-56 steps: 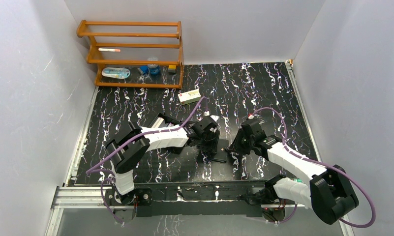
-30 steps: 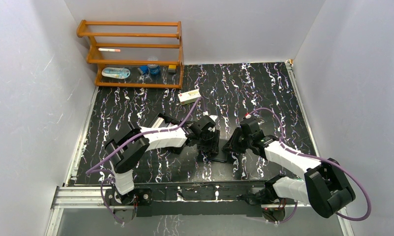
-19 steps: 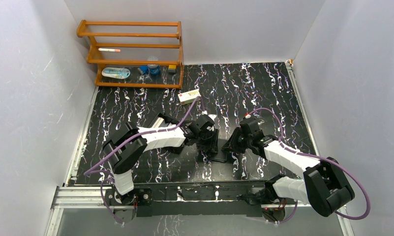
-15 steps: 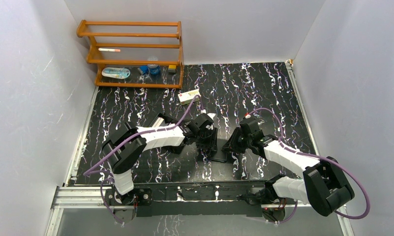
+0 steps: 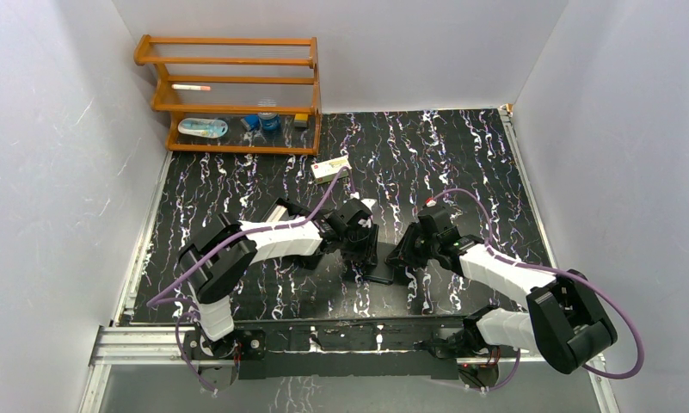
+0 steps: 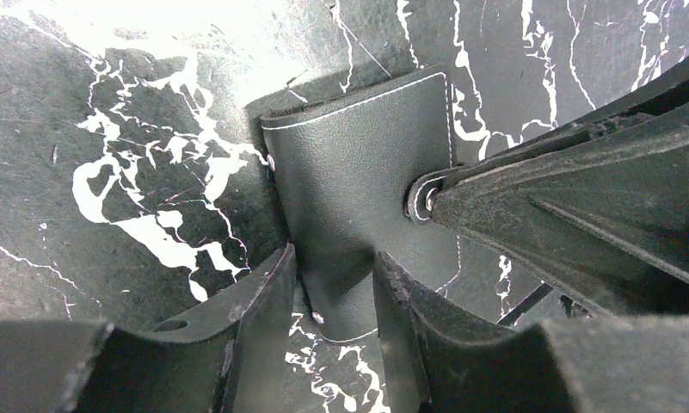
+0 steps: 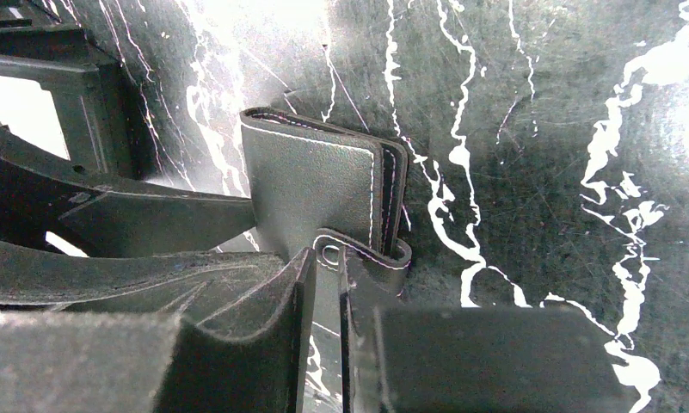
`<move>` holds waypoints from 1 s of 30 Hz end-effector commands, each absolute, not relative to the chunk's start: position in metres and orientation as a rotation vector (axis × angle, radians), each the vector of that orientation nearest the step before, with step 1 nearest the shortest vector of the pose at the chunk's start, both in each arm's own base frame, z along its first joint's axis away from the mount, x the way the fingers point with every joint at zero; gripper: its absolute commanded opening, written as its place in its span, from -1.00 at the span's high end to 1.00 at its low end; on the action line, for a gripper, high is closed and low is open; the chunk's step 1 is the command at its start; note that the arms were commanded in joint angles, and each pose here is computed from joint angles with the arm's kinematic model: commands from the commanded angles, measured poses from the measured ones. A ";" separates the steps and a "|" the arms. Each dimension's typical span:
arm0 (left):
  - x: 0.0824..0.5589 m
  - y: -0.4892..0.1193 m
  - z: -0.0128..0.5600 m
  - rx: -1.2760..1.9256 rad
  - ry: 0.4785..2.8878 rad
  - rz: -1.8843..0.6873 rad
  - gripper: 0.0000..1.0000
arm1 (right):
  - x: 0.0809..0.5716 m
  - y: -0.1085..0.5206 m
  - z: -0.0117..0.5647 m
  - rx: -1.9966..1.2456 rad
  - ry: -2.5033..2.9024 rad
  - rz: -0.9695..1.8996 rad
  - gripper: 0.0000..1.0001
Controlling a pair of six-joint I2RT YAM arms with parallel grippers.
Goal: Put the credit cards into the card holder
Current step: Close the card holder at the center of the board.
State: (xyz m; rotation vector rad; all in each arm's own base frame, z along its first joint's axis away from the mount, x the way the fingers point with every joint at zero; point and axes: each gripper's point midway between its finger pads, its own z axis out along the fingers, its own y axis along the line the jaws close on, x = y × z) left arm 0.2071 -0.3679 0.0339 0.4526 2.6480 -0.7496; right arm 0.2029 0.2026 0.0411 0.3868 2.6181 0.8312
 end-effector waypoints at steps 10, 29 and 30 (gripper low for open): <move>0.205 -0.351 0.022 0.487 2.681 -0.651 0.27 | 0.210 0.201 0.064 0.351 2.549 0.837 0.51; 0.207 -0.358 0.023 0.483 2.673 -0.676 0.34 | 0.212 0.206 0.047 0.332 2.597 0.826 0.47; 0.206 -0.359 0.022 0.490 2.674 -0.685 0.34 | 0.211 0.207 0.048 0.326 2.594 0.838 0.48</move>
